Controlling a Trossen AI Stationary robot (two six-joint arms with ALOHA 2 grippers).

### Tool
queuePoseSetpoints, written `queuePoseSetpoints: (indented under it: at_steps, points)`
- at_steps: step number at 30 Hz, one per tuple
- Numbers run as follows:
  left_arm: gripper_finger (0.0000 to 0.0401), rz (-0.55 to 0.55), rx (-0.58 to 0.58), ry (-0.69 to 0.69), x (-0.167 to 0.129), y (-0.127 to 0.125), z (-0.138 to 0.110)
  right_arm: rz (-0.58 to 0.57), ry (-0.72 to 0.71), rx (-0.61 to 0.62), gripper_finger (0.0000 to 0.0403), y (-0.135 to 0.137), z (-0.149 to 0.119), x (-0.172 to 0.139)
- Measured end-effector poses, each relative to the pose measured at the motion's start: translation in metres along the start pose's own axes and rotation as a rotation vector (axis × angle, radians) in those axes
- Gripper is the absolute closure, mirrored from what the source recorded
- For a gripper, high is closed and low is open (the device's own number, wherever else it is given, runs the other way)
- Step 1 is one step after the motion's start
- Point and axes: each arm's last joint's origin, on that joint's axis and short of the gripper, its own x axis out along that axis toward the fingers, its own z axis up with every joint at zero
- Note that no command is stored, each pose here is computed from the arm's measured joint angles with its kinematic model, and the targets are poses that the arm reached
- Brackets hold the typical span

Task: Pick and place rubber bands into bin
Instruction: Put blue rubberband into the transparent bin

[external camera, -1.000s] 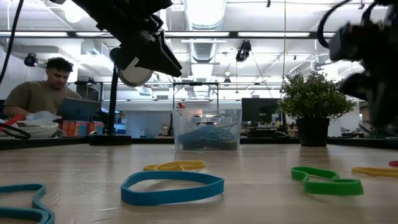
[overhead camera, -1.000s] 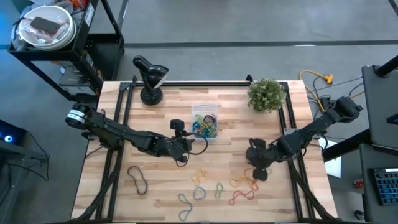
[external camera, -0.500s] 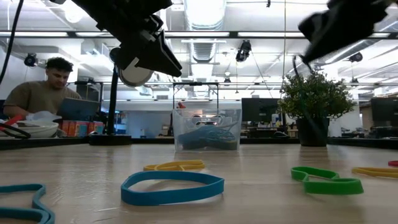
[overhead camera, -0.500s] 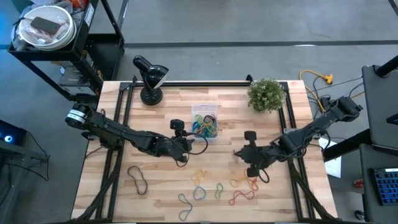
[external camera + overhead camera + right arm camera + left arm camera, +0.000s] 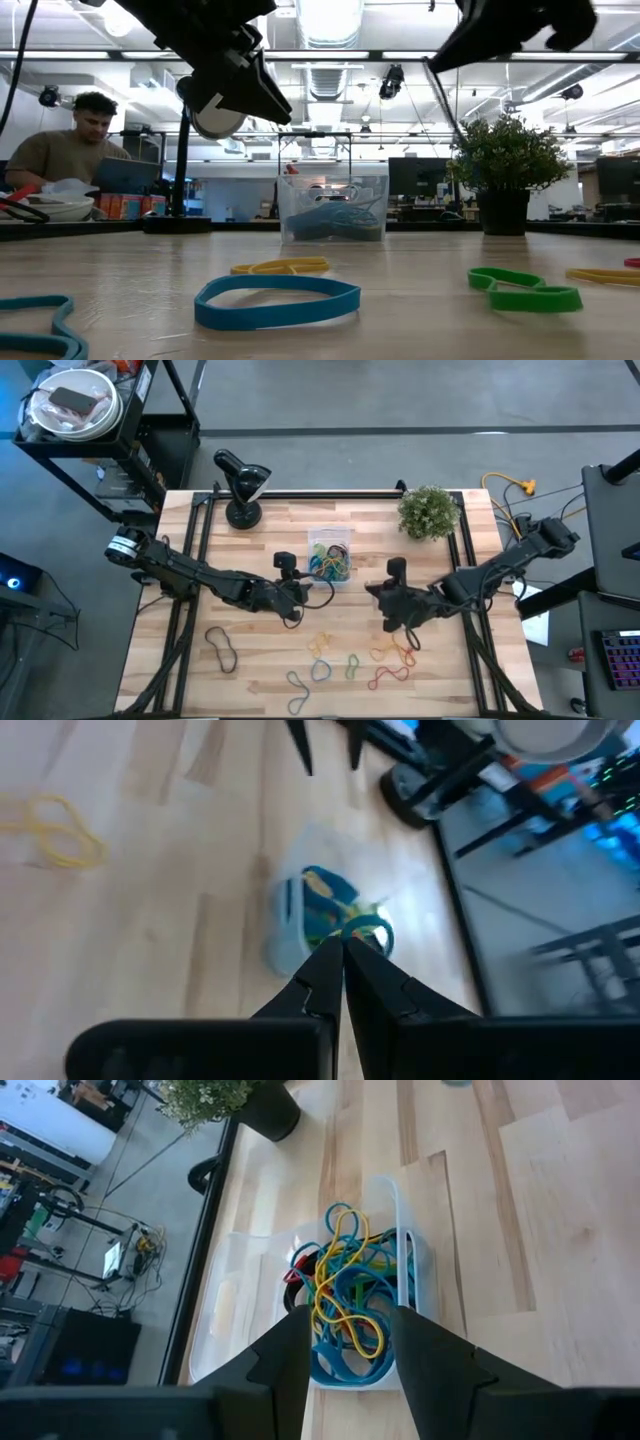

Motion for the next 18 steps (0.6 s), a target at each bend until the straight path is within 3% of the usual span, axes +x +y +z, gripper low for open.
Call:
queuePoseSetpoints:
  at_steps: [10,18]
  points:
    - [0.0276,-0.017,-0.014,0.099,-0.003,-0.001,-0.012,-0.092,0.024,-0.111,0.0395,-0.007,0.025,0.024]
    - [0.0276,-0.056,-0.135,0.132,-0.022,-0.005,-0.016,-0.141,0.042,-0.166,0.0394,-0.021,0.038,0.044]
